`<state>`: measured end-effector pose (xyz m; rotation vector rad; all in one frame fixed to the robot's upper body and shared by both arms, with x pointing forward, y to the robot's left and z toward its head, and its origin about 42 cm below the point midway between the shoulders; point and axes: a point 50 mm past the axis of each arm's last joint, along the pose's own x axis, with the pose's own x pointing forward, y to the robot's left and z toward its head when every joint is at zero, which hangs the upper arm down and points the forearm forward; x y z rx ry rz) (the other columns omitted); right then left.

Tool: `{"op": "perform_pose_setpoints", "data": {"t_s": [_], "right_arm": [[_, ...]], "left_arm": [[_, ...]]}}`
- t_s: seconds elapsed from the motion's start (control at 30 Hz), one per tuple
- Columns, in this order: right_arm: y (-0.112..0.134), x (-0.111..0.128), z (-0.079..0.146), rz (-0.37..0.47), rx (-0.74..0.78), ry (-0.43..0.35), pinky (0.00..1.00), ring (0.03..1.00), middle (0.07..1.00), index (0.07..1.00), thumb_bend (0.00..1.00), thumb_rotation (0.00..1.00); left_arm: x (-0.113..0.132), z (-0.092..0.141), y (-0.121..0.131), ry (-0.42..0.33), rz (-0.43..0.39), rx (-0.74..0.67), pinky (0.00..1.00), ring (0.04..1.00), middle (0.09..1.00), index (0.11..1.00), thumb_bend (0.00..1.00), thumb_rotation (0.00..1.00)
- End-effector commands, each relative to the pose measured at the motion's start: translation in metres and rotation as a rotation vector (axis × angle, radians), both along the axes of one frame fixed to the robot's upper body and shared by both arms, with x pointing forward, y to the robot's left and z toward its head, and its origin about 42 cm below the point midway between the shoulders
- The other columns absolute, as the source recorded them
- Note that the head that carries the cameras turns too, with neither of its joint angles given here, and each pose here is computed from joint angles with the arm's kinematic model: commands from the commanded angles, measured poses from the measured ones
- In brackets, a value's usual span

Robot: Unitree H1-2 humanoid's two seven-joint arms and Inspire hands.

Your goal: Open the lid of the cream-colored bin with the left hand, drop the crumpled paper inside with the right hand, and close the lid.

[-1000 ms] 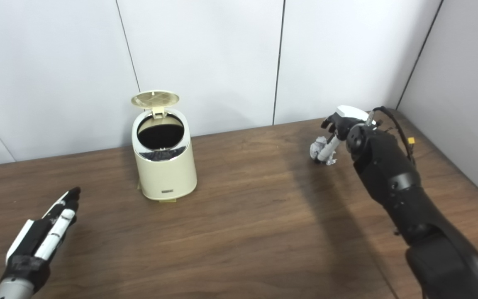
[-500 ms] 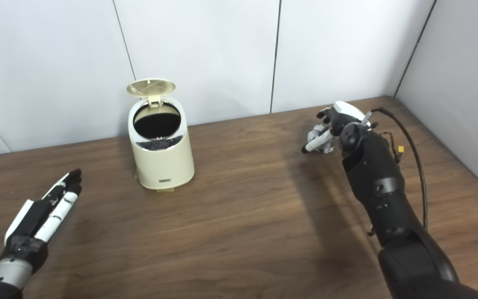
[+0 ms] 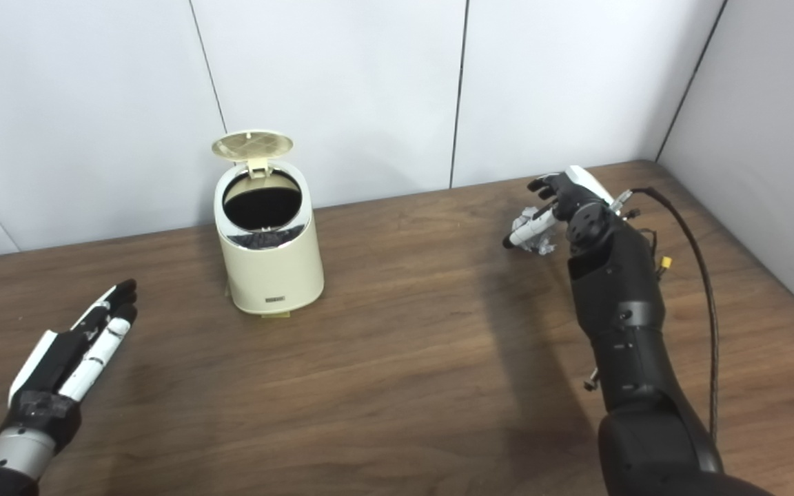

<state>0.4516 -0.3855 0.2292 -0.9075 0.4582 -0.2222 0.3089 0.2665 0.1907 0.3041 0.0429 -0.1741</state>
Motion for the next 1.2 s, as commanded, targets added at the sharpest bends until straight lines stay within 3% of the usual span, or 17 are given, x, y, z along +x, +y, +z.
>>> {"op": "perform_pose_setpoints", "data": {"t_s": [0.0, 0.27, 0.53, 0.6, 0.73, 0.83, 0.97, 1.17], "right_arm": [[-0.006, 0.008, 0.041, -0.003, -0.058, -0.092, 0.78, 0.826, 0.831, 0.842, 0.95, 0.10], [-0.003, 0.006, 0.044, 0.027, -0.181, -0.037, 0.71, 0.799, 0.799, 0.801, 0.93, 0.08], [-0.003, 0.006, 0.041, 0.037, -0.246, -0.009, 0.62, 0.711, 0.726, 0.784, 0.94, 0.08], [-0.001, 0.006, 0.040, 0.042, -0.269, 0.001, 0.47, 0.585, 0.628, 0.780, 0.94, 0.08], [0.000, 0.007, 0.037, 0.056, -0.279, 0.017, 0.40, 0.523, 0.588, 0.767, 0.94, 0.08], [-0.001, 0.007, 0.036, 0.055, -0.290, 0.032, 0.58, 0.666, 0.715, 0.762, 0.95, 0.11], [-0.002, 0.005, 0.034, 0.062, -0.304, 0.055, 0.69, 0.742, 0.755, 0.753, 0.94, 0.13], [-0.002, 0.003, 0.031, 0.082, -0.340, 0.084, 0.68, 0.756, 0.774, 0.748, 0.92, 0.14]], "left_arm": [[0.005, 0.016, 0.001, -0.070, -0.009, 0.011, 1.00, 0.998, 0.974, 1.000, 0.47, 0.75], [0.006, 0.014, 0.000, -0.070, -0.002, 0.011, 1.00, 0.997, 0.972, 1.000, 0.47, 0.76], [0.007, 0.014, 0.000, -0.074, -0.010, 0.008, 1.00, 0.999, 0.972, 1.000, 0.46, 0.76], [0.007, 0.014, 0.000, -0.075, -0.012, 0.011, 1.00, 0.996, 0.974, 1.000, 0.45, 0.76], [0.007, 0.015, 0.000, -0.072, -0.007, 0.014, 1.00, 0.995, 0.969, 0.997, 0.46, 0.77], [0.007, 0.015, 0.000, -0.072, -0.010, 0.008, 1.00, 0.999, 0.972, 0.998, 0.47, 0.76], [0.007, 0.017, 0.000, -0.072, -0.007, 0.017, 1.00, 0.997, 0.969, 0.997, 0.47, 0.76], [0.007, 0.016, 0.000, -0.071, -0.012, 0.013, 1.00, 0.994, 0.970, 0.999, 0.47, 0.76]]}}
